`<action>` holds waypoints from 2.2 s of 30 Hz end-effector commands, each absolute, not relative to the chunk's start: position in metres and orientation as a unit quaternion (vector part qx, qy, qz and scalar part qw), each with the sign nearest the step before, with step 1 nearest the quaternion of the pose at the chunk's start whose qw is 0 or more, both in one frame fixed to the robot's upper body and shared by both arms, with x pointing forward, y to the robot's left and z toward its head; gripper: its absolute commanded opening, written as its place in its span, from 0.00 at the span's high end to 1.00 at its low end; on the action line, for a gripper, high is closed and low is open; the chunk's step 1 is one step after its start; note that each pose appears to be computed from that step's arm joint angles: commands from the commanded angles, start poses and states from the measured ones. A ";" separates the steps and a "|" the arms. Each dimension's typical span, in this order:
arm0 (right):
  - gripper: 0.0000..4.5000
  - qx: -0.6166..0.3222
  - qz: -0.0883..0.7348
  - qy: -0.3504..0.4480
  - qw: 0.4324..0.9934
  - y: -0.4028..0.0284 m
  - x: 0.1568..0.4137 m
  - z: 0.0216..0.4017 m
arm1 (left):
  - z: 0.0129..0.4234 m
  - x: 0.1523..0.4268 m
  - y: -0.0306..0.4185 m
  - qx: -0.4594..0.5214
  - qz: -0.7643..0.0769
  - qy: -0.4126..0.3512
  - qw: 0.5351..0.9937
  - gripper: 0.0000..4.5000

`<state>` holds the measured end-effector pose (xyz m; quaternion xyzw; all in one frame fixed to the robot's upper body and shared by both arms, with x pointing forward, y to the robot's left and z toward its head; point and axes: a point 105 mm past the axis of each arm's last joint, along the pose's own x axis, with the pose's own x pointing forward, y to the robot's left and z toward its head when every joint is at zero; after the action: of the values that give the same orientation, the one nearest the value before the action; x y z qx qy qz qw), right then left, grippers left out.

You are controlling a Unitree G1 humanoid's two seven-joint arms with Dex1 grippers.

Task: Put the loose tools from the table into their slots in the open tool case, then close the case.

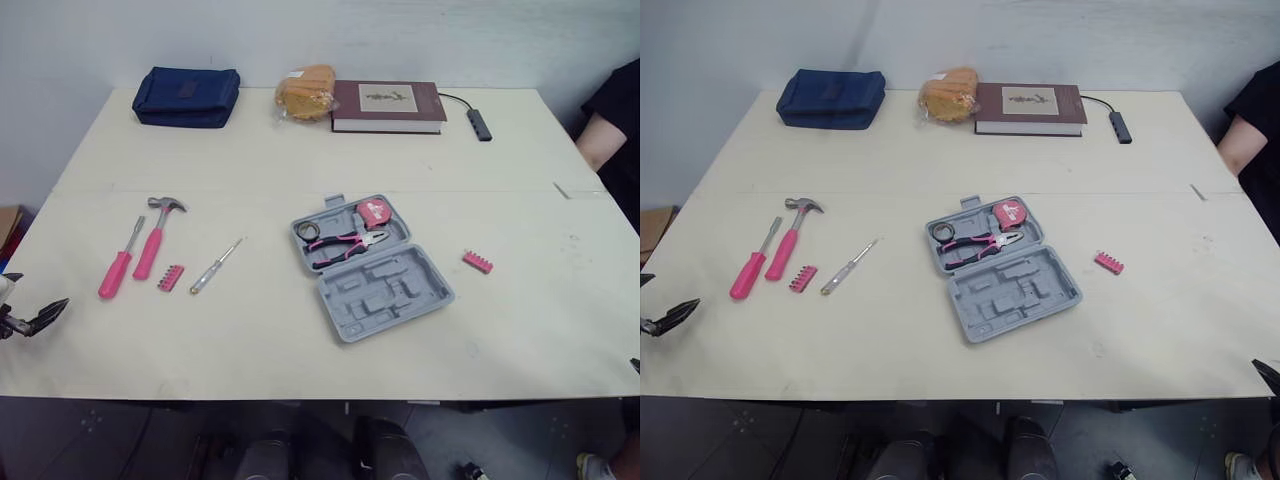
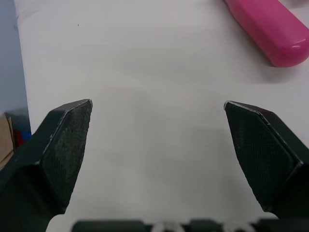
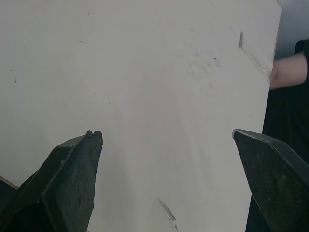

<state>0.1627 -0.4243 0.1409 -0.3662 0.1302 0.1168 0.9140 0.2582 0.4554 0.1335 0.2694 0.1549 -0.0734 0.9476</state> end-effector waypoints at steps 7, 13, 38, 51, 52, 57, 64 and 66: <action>0.00 -0.311 0.228 0.047 0.921 -0.348 0.211 0.169 | 0.164 0.291 0.349 0.224 -0.306 0.023 0.925 0.02; 0.12 -0.307 0.272 0.054 0.911 -0.304 0.249 0.179 | 0.155 0.294 0.259 0.208 -0.422 0.030 0.882 0.00; 1.00 -0.321 0.301 0.092 0.893 -0.221 0.407 0.152 | 0.108 0.316 0.104 0.133 -0.460 0.117 0.870 0.99; 1.00 -0.315 0.382 0.094 0.864 -0.196 0.397 0.140 | 0.098 0.326 0.083 0.134 -0.456 0.108 0.873 0.99; 1.00 -0.311 0.392 0.092 0.861 -0.193 0.392 0.139 | 0.097 0.328 0.081 0.142 -0.458 0.106 0.871 0.99; 1.00 -0.301 0.407 0.102 0.856 -0.188 0.372 0.130 | 0.098 0.330 0.073 0.133 -0.470 0.099 0.867 0.99; 1.00 -0.291 0.404 0.096 0.862 -0.180 0.336 0.125 | 0.100 0.334 0.076 0.158 -0.505 0.099 0.843 0.99; 1.00 -0.289 0.401 0.100 0.864 -0.179 0.327 0.122 | 0.100 0.334 0.080 0.167 -0.514 0.103 0.835 0.99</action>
<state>0.3327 -0.1817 0.1125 -0.2871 0.1145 0.3997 0.8629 0.3355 0.0788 0.0990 0.1527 0.1036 -0.5018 0.8451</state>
